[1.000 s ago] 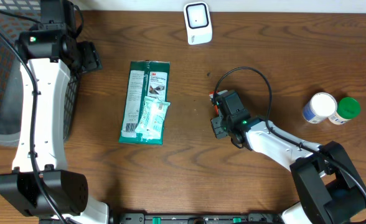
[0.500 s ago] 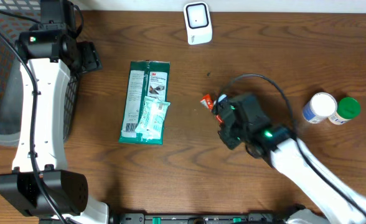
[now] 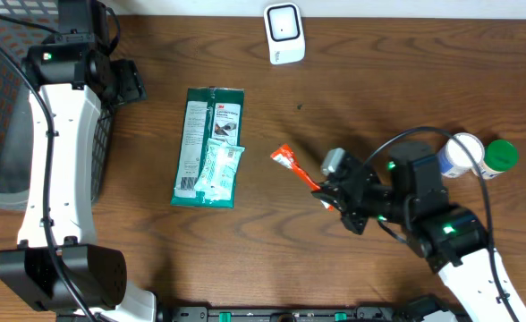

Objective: Scan the item barcode
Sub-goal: 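Lift the red stick upright with the right gripper, then raise the red stick to the white scanner with the right gripper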

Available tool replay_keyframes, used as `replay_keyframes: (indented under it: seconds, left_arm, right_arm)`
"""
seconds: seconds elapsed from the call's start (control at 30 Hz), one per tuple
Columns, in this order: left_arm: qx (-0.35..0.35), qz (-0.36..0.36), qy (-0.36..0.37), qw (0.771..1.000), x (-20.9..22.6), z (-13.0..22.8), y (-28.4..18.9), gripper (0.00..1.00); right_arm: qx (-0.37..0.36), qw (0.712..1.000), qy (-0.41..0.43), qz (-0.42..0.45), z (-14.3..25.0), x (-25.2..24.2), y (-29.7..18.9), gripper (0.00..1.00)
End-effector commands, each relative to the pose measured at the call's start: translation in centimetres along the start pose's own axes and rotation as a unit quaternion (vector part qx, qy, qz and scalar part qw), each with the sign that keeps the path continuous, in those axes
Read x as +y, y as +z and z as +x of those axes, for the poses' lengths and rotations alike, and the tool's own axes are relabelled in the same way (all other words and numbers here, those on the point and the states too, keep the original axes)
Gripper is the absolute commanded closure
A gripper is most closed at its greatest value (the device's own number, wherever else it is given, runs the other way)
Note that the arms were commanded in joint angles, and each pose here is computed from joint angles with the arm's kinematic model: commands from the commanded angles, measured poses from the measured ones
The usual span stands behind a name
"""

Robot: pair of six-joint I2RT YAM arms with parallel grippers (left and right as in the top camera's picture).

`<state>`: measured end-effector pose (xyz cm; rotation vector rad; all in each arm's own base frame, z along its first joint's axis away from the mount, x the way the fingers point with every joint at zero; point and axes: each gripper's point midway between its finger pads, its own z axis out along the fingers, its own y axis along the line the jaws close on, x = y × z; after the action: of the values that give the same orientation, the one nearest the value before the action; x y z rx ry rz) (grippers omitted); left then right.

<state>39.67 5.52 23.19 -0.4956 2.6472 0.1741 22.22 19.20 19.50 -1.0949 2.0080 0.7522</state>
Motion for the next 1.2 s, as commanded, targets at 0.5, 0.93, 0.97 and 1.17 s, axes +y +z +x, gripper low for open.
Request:
replay_keyframes:
  seconds: [0.5,0.93,0.97,1.17]
  left_arm:
    - [0.006,-0.018,0.006,1.0,0.8,0.1,0.6,0.22]
    - [0.006,-0.018,0.006,1.0,0.8,0.1,0.6,0.22]
    - [0.006,-0.018,0.006,1.0,0.8,0.1,0.6,0.22]
    - [0.006,-0.018,0.006,1.0,0.8,0.1,0.6,0.22]
  right_arm:
    - [-0.09,0.967,0.188,-0.146,-3.1,0.8,-3.5,0.99]
    - [-0.092,0.965,0.184,-0.163,-4.9,1.9,-3.8,0.99]
    - [-0.092,0.965,0.183,-0.163,-4.9,1.9,-3.8,0.99]
    - [-0.056,0.97,0.228,-0.067,-3.2,-1.3,-2.5,0.99]
